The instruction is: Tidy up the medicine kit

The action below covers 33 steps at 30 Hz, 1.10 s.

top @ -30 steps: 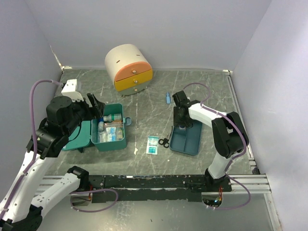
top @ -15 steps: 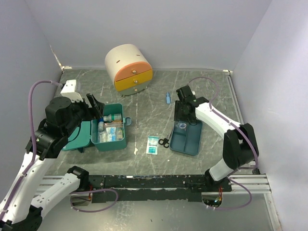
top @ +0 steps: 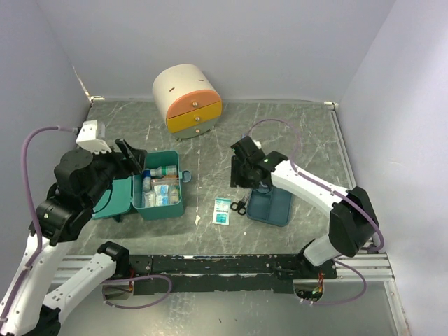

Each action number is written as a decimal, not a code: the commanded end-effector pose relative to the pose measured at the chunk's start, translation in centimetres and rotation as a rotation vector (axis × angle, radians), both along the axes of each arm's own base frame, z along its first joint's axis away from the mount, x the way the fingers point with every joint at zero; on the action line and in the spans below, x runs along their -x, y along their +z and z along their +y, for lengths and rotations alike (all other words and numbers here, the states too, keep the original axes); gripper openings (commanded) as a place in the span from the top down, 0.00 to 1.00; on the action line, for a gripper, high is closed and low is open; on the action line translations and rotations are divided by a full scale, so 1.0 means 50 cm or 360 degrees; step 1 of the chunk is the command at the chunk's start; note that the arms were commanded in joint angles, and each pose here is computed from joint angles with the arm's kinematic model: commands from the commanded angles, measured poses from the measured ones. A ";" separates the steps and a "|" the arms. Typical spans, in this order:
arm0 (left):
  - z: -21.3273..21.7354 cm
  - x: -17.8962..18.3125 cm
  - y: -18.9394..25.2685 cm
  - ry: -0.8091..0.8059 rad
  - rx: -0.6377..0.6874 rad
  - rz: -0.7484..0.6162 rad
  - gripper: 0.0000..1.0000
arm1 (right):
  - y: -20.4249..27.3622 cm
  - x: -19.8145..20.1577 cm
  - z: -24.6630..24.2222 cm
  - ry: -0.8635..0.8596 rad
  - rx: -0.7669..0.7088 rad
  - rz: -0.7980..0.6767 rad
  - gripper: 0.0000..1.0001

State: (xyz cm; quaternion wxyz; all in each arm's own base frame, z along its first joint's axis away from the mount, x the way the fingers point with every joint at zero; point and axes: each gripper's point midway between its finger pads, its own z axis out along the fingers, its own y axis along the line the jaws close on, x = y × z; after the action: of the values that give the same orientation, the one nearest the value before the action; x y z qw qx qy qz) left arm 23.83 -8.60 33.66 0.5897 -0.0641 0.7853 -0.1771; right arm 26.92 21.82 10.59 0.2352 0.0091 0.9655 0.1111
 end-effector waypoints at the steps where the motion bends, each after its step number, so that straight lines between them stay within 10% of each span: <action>1: 0.004 0.013 0.014 -0.0004 0.0057 -0.0087 0.17 | -0.008 0.030 0.054 0.0058 -0.0026 -0.0033 0.52; 33: 0.057 0.137 -0.078 0.0004 0.0172 -0.0248 0.16 | -0.211 0.153 0.054 0.0249 0.0165 -0.0051 0.59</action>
State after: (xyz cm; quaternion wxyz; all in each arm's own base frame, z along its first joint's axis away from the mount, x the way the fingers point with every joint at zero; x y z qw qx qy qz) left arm 16.63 -6.42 30.25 0.6490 -0.0608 0.7202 -0.2377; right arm 19.46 26.07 1.58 0.2464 -0.0829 0.9572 0.1273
